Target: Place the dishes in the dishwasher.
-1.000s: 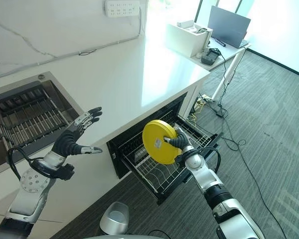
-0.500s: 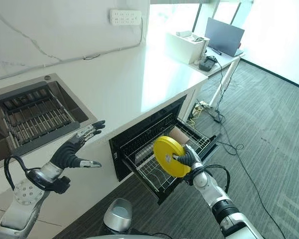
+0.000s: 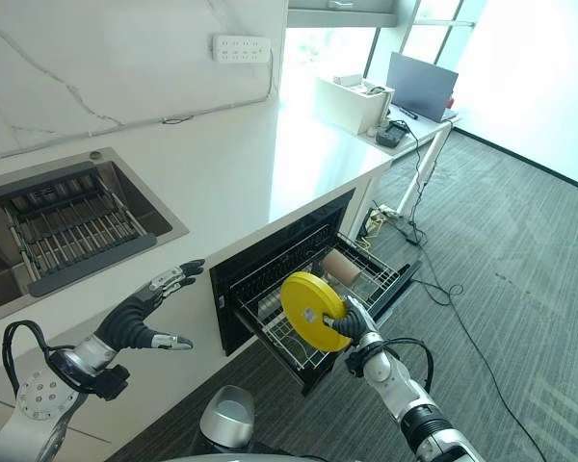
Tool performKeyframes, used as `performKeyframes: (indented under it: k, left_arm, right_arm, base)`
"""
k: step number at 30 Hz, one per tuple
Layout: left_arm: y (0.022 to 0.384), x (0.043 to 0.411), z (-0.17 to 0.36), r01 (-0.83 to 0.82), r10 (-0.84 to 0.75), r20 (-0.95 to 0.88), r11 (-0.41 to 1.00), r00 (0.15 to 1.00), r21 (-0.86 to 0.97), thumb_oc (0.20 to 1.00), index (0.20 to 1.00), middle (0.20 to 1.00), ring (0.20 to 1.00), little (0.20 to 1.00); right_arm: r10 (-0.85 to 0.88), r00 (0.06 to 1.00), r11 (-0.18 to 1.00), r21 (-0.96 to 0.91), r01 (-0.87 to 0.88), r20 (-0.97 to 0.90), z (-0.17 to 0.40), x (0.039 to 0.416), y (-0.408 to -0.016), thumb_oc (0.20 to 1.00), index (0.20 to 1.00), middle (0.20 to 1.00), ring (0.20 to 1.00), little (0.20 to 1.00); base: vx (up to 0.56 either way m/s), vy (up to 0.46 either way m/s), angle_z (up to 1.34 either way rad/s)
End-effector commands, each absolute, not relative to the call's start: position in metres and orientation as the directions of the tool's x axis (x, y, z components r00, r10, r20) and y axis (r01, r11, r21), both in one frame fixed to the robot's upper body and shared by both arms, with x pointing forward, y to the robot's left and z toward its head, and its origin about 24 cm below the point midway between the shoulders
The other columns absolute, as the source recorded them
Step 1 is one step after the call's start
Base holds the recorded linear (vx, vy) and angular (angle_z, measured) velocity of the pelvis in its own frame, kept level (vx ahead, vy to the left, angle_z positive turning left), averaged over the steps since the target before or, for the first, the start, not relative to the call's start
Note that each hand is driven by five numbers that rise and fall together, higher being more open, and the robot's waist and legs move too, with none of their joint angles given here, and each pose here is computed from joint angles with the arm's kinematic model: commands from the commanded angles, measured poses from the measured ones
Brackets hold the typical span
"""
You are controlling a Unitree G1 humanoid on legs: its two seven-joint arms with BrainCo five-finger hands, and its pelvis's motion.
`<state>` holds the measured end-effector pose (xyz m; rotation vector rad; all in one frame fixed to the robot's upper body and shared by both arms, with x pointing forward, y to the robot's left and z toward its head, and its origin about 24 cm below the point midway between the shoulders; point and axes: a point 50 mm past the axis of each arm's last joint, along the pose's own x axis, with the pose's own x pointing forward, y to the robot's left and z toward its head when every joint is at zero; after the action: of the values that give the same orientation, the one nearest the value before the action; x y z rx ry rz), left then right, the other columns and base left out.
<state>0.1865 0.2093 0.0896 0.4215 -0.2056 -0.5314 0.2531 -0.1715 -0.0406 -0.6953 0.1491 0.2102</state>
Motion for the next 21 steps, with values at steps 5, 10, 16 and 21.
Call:
performKeyframes:
  k: [5, 10, 16, 21]
  left_arm:
    - [0.203, 0.195, 0.123, 0.385, -0.580, 0.221, 0.734, 0.784, 0.559, 1.000, 1.000, 1.000, 1.000, 1.000]
    - [0.198, 0.221, 0.152, 0.308, -0.590, 0.357, 0.740, 0.724, 0.597, 1.000, 1.000, 1.000, 1.000, 1.000]
    - [0.189, 0.233, 0.168, 0.243, -0.570, 0.457, 0.767, 0.682, 0.594, 1.000, 1.000, 1.000, 1.000, 1.000]
    - [0.182, 0.239, 0.177, 0.196, -0.545, 0.529, 0.793, 0.651, 0.576, 1.000, 1.000, 1.000, 1.000, 1.000]
  right_arm:
    - [0.155, 0.988, 0.798, -0.591, -0.121, 0.006, 0.004, 0.302, -0.153, 0.200, 0.200, 0.200, 0.200, 0.200]
    - [0.104, 0.978, 0.787, -0.616, 0.029, 0.180, 0.076, 0.355, -0.166, 0.200, 0.200, 0.200, 0.200, 0.200]
    - [0.101, 0.952, 0.756, -0.644, 0.115, 0.288, 0.125, 0.373, -0.183, 0.200, 0.200, 0.200, 0.200, 0.200]
    - [0.128, 0.928, 0.727, -0.670, 0.152, 0.349, 0.152, 0.378, -0.183, 0.200, 0.200, 0.200, 0.200, 0.200]
  base:
    - [-0.22, -0.183, 0.00]
    - [-0.48, -0.077, -0.07]
    - [-0.31, 0.044, -0.03]
    - [-0.24, 0.065, 0.01]
